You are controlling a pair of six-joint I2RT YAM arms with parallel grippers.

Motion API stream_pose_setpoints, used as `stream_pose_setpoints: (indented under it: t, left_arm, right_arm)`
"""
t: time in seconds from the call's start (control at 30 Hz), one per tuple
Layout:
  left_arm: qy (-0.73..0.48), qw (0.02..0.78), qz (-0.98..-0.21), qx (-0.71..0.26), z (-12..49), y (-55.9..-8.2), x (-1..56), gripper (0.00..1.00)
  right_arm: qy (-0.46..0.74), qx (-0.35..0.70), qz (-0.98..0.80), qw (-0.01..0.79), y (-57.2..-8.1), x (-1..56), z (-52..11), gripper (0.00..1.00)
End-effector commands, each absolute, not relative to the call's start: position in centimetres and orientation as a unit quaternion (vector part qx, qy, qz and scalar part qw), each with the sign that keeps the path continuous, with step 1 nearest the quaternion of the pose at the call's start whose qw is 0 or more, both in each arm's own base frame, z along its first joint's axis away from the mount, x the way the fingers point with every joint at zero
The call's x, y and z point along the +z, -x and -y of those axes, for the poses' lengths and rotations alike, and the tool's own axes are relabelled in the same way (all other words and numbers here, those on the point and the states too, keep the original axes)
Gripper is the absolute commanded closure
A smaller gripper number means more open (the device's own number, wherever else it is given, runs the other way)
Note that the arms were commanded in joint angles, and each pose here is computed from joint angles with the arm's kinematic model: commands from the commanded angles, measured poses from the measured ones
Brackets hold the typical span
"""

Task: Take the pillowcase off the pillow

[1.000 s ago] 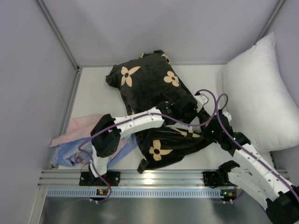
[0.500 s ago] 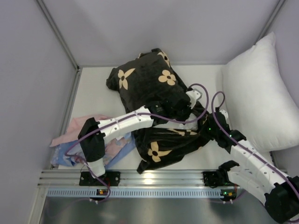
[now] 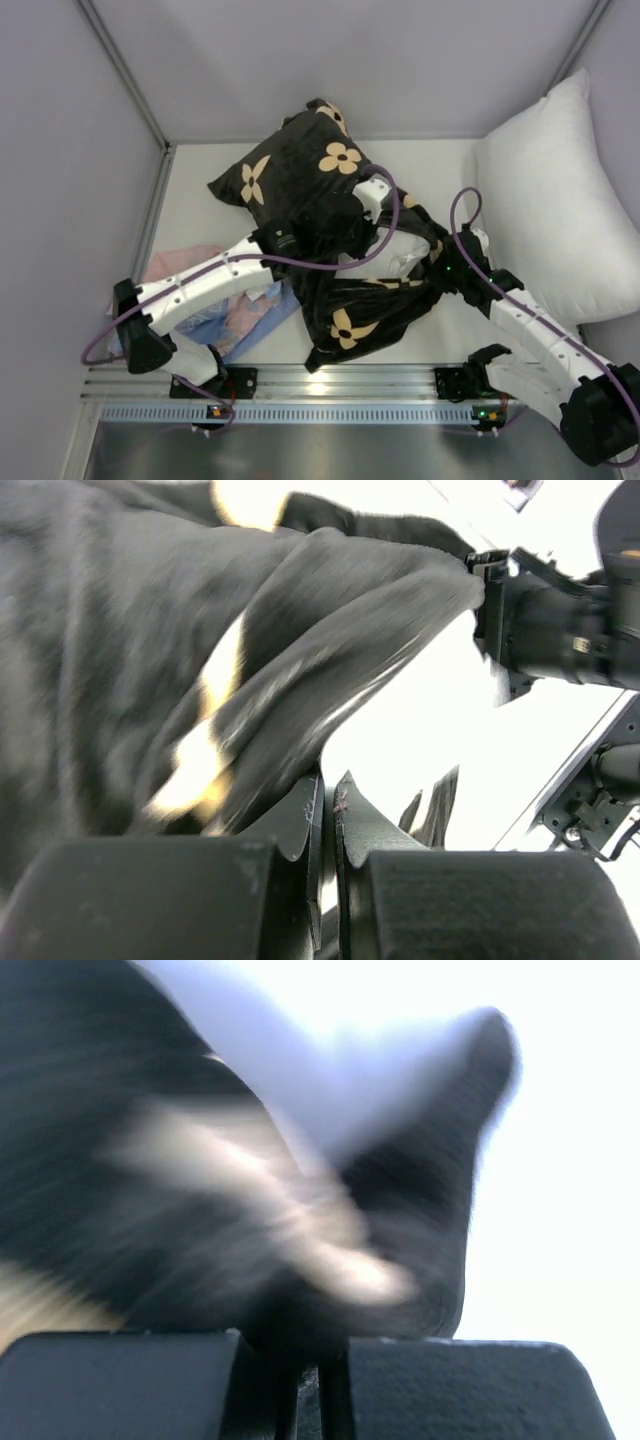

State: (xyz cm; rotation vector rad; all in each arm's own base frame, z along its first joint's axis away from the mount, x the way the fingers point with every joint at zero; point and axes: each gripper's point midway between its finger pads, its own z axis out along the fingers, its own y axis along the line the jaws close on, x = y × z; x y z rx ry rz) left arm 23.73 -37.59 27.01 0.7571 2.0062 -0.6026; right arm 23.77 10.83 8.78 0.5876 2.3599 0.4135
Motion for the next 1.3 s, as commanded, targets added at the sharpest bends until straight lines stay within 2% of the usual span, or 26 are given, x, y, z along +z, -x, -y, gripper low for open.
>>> stream_pose_setpoints:
  t: [0.0,0.37,0.5,0.7,0.87,0.93,0.97,1.0,1.03,1.07,1.1,1.2,1.27]
  left_arm:
    - [-0.222,0.564,-0.734,-0.305,33.7,-23.5,38.8,1.0]
    - [-0.184,0.593,-0.71,-0.332,27.0,-20.1,42.0,1.0]
    - [-0.195,0.589,-0.701,-0.351,25.5,-18.4,42.2,1.0]
    - [-0.225,0.531,-0.735,-0.356,28.1,-18.1,37.4,1.0]
    - [-0.247,0.498,-0.737,-0.384,31.0,-17.8,35.4,1.0]
    - [-0.262,0.484,-0.739,-0.388,32.4,-17.8,35.1,1.0]
    - [-0.265,0.48,-0.741,-0.388,32.8,-17.9,34.9,0.95]
    - [-0.27,0.471,-0.745,-0.387,33.6,-18.2,34.3,0.9]
    - [-0.28,0.464,-0.74,-0.397,34.2,-17.9,34.7,0.84]
    - [-0.284,0.455,-0.746,-0.395,34.9,-18.1,34.1,0.72]
    - [-0.285,0.454,-0.744,-0.399,35.3,-18.1,34.4,0.67]
    - [-0.284,0.446,-0.755,-0.388,36.5,-19.0,33.3,0.55]
    - [-0.287,0.438,-0.761,-0.383,37.8,-19.6,32.7,0.51]
  right_arm:
    - [-0.25,0.037,-0.916,0.311,-22.5,6.3,-5.4,1.0]
    - [-0.254,0.041,-0.914,0.313,-25.2,8.0,-5.3,1.0]
    - [-0.214,0.102,-0.91,0.34,-27.5,11.2,-7.4,1.0]
    - [-0.087,0.265,-0.871,0.405,-29.0,20.1,-14.2,1.0]
    - [-0.092,0.251,-0.868,0.418,-29.7,21.4,-13.9,1.0]
    - [-0.107,0.225,-0.878,0.409,-29.5,20.2,-12.9,0.88]
    - [-0.113,0.216,-0.882,0.404,-29.3,19.7,-12.6,0.79]
    - [-0.115,0.207,-0.888,0.395,-28.8,19.0,-12.3,0.63]
    - [-0.126,0.196,-0.889,0.393,-28.7,18.7,-11.8,0.57]
    - [-0.128,0.193,-0.89,0.391,-28.1,18.6,-11.6,0.52]
    - [-0.143,0.169,-0.895,0.388,-27.7,17.9,-10.5,0.46]
    - [-0.156,0.144,-0.896,0.389,-26.3,17.6,-9.1,0.38]
    - [-0.163,0.131,-0.89,0.405,-25.6,18.2,-8.2,0.37]
